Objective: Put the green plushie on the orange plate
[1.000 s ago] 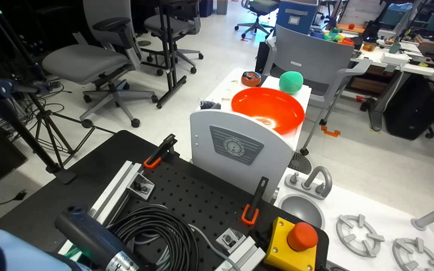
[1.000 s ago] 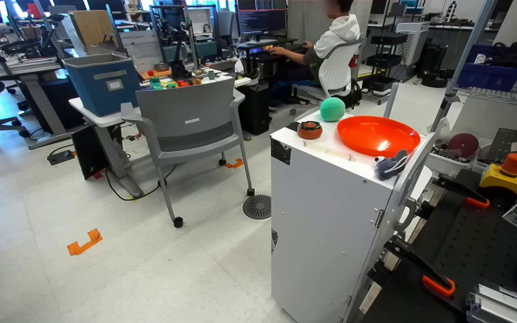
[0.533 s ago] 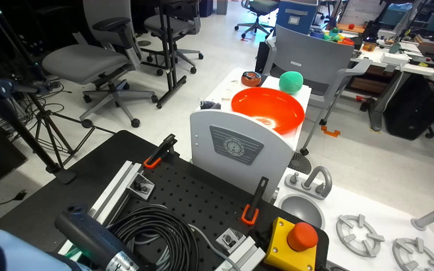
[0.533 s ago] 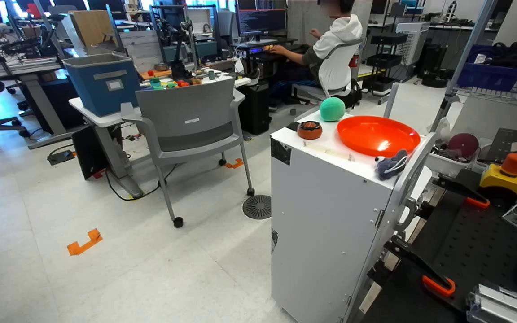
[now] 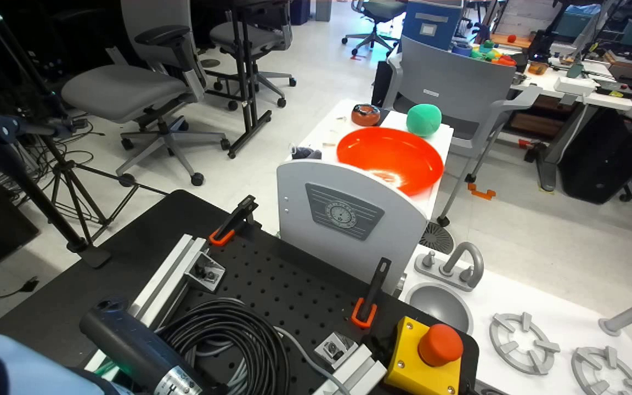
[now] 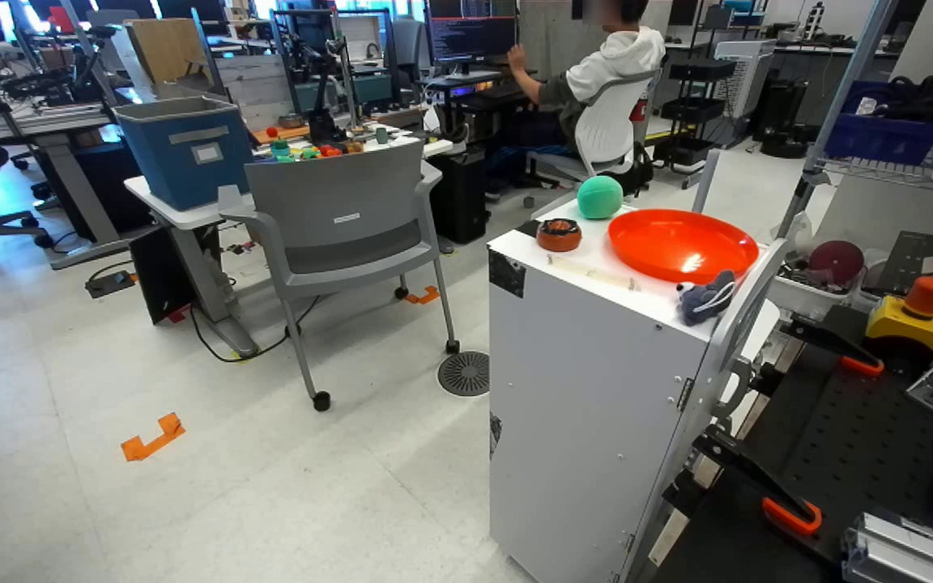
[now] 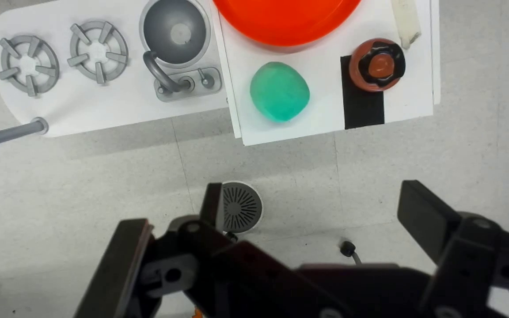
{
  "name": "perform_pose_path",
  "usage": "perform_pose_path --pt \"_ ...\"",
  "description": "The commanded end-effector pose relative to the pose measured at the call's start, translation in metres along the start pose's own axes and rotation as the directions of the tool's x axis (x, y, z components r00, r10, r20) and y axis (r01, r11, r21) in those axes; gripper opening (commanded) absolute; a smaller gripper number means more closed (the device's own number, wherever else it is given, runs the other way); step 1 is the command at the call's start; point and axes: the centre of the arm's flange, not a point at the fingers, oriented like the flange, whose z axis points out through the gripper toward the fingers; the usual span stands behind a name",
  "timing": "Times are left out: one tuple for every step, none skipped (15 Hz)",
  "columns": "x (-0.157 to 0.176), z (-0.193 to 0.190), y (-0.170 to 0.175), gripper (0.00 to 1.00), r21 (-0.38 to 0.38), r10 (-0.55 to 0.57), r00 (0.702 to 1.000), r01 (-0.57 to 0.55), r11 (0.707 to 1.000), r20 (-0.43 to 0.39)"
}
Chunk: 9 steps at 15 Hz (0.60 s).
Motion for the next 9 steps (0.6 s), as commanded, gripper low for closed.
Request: perform_pose_path --pt "0.005 0.007 -0.003 1.00 -0.019 -0.020 1.000 0.020 1.000 -0.006" --pt "0.006 0.009 -0.003 1.00 -0.021 -0.020 1.000 0.020 1.000 -0.003" --pt "0.007 0.011 -0.003 1.00 -0.023 -0.020 1.000 0.020 1.000 0.000" --pt "0.008 0.013 -0.003 1.00 -0.026 -0.018 1.000 0.018 1.000 0.003" --pt "0.009 0.015 -0.003 1.00 -0.031 -0.017 1.000 0.018 0.999 0.008" --pt "0.010 0.018 -0.003 1.00 -0.036 -0.019 1.000 0.019 0.999 0.013" --pt "0.011 0.021 -0.003 1.00 -0.044 -0.019 1.000 0.020 0.999 0.015" --pt "0.012 0.023 -0.003 1.00 -0.050 -0.020 1.000 0.021 0.999 0.018" --pt "0.012 0.026 -0.003 1.00 -0.057 -0.021 1.000 0.022 0.998 0.020"
